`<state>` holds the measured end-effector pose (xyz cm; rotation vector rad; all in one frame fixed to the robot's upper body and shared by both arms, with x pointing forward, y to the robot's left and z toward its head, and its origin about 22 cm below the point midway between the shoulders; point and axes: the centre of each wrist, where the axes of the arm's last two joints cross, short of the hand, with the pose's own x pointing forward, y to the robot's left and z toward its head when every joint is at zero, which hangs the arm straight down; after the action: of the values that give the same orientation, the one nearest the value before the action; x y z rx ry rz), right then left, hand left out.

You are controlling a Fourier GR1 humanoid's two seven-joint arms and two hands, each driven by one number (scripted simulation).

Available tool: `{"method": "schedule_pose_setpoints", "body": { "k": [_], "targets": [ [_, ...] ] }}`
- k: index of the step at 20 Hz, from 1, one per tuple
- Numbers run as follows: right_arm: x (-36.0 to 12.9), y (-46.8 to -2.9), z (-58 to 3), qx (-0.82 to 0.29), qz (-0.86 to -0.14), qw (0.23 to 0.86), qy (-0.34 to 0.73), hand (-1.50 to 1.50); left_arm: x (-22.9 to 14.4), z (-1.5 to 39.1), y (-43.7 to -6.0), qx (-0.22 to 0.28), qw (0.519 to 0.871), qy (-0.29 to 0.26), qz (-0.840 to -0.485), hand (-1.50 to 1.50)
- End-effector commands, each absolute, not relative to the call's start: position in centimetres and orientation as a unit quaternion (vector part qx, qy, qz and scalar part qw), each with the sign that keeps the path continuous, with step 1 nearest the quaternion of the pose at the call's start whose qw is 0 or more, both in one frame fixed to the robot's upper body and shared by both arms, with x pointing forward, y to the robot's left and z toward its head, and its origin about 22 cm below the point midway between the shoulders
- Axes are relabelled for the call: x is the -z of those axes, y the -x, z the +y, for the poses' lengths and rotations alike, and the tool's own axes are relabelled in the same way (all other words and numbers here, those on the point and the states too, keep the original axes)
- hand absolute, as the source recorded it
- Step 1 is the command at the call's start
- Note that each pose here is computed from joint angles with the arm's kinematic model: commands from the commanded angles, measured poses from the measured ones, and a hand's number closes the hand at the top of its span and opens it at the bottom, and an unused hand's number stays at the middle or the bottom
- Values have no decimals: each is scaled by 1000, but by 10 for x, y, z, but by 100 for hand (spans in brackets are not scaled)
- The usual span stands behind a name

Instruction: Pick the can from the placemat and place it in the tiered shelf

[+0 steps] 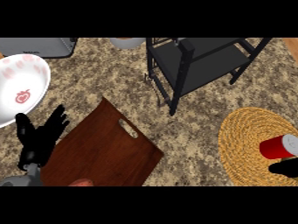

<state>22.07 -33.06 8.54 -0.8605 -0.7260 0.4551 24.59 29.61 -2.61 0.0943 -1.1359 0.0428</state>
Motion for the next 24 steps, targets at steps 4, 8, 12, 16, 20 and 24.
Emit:
{"method": "schedule_pose_setpoints", "body": {
  "k": [4,8,12,16,20,24],
  "targets": [
    [-60,-226,-327,-227,-320,813,430,-150,22,291,-246,-19,852,-44,-521,0],
    [-62,-236,-348,-216,-339,810,428,-150,31,300,-247,-20,849,-48,-526,0],
    [-45,-243,-324,-210,-365,804,420,-150,32,304,-236,-22,849,-36,-527,0],
    [-33,-252,-335,-207,-368,803,421,-150,32,291,-252,-25,851,-42,-523,0],
    [-17,-256,-344,-325,-332,812,354,150,24,285,-250,-17,843,-45,-536,0],
    [-11,-259,-337,-331,-377,793,345,150,23,298,-254,-21,848,-47,-528,0]
  ]
}}
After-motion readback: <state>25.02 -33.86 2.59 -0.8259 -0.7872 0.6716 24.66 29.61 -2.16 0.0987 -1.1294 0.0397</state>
